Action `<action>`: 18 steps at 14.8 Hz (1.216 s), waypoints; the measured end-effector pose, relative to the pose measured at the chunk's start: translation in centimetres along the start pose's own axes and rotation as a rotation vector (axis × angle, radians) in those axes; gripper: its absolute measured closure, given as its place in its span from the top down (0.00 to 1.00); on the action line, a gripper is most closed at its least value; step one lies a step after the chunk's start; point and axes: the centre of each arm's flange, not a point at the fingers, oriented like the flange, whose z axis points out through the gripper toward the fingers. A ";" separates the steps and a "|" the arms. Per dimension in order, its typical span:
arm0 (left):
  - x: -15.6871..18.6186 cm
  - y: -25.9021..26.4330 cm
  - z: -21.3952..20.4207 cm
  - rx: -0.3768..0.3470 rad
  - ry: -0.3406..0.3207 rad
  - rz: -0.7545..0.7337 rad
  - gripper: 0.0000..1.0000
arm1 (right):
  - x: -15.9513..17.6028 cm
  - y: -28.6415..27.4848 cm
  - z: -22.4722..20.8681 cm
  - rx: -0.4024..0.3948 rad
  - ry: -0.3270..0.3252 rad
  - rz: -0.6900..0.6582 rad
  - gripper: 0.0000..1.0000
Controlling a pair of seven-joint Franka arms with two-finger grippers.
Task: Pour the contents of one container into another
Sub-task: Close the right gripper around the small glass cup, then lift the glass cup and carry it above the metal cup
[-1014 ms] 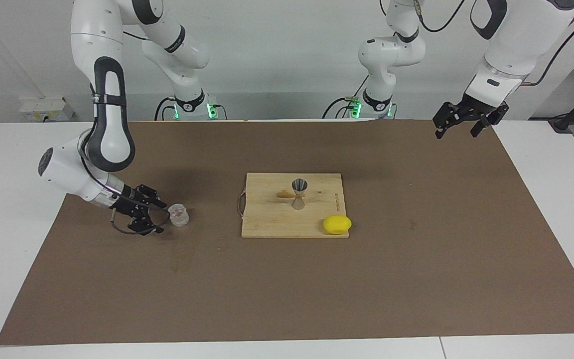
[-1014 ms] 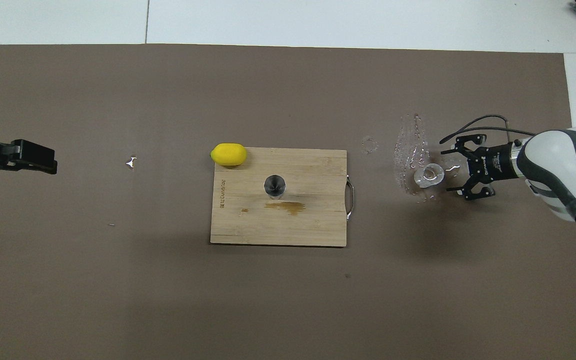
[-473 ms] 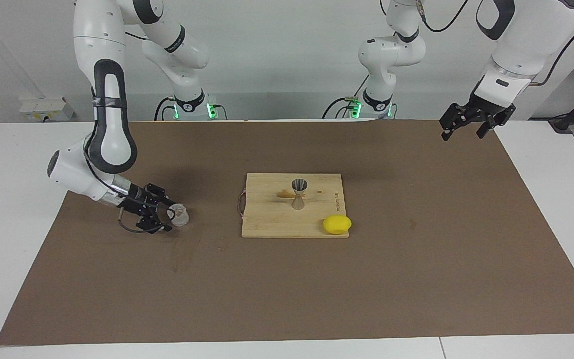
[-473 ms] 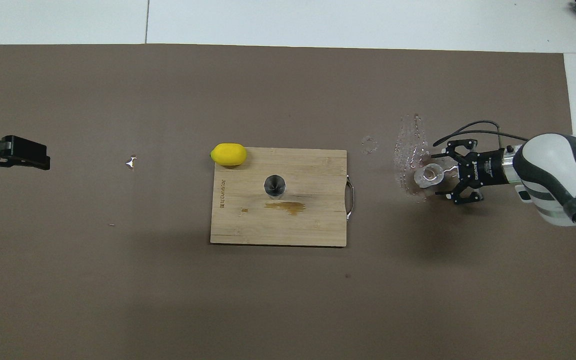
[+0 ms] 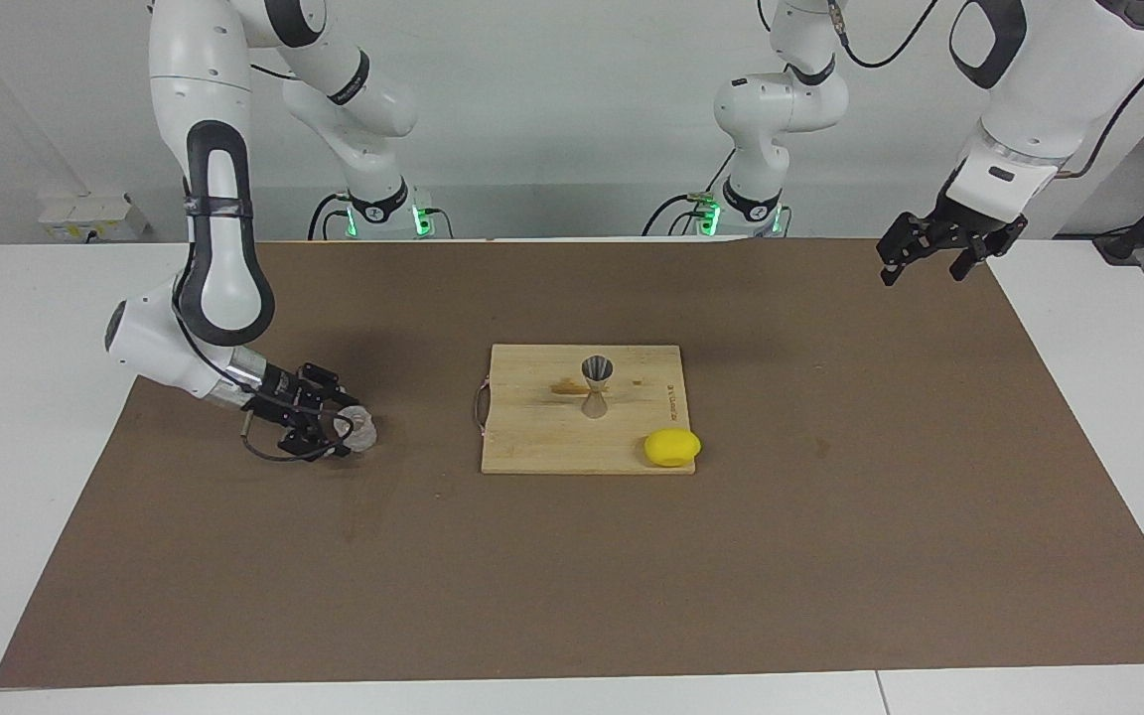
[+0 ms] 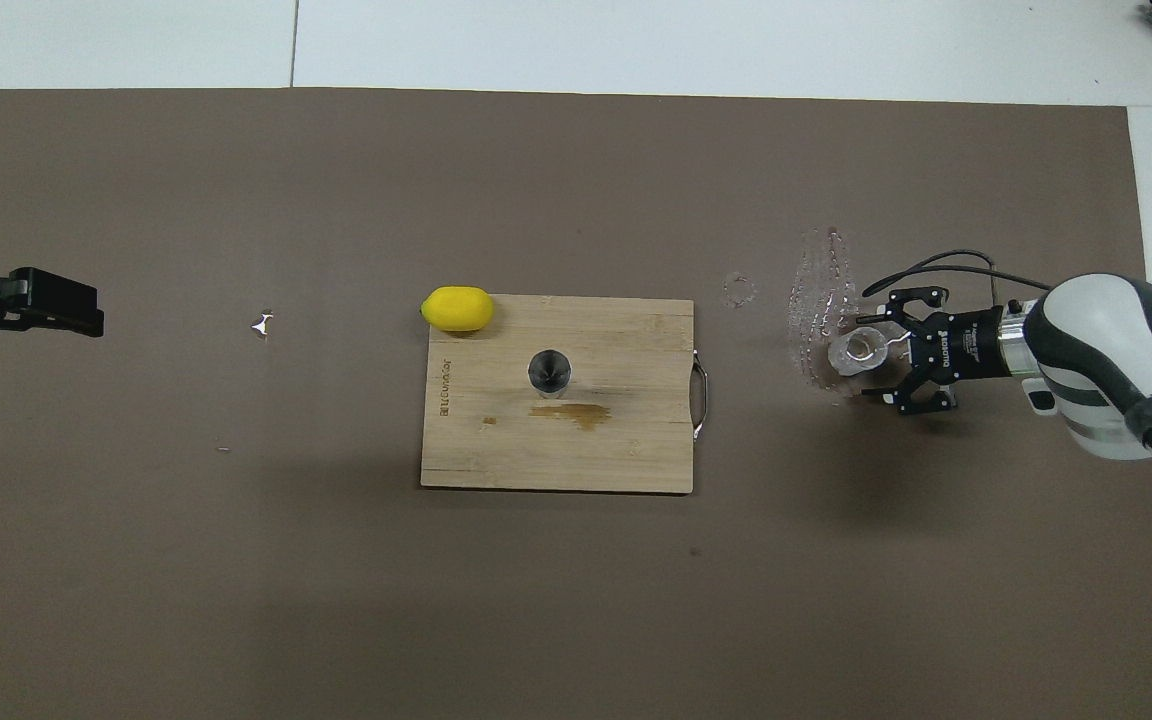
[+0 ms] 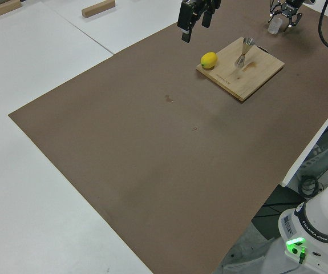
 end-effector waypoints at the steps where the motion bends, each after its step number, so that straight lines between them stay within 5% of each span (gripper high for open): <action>1: 0.0 0.0 0.0 0.000 0.000 -0.001 1.00 | 0.0 0.0 0.0 0.000 0.000 0.000 0.89; 5: 0.0 -0.1 0.0 0.000 0.000 -0.002 1.00 | -0.3 -0.1 -0.1 0.019 -0.019 0.013 0.50; 13: 0.0 -0.1 0.0 0.000 0.000 -0.003 1.00 | -1.5 -0.5 -0.2 0.042 -0.049 0.028 0.50; 18: 0.0 -0.3 0.0 0.000 0.002 -0.006 1.00 | -9.1 -2.0 1.1 0.037 -0.030 0.121 0.50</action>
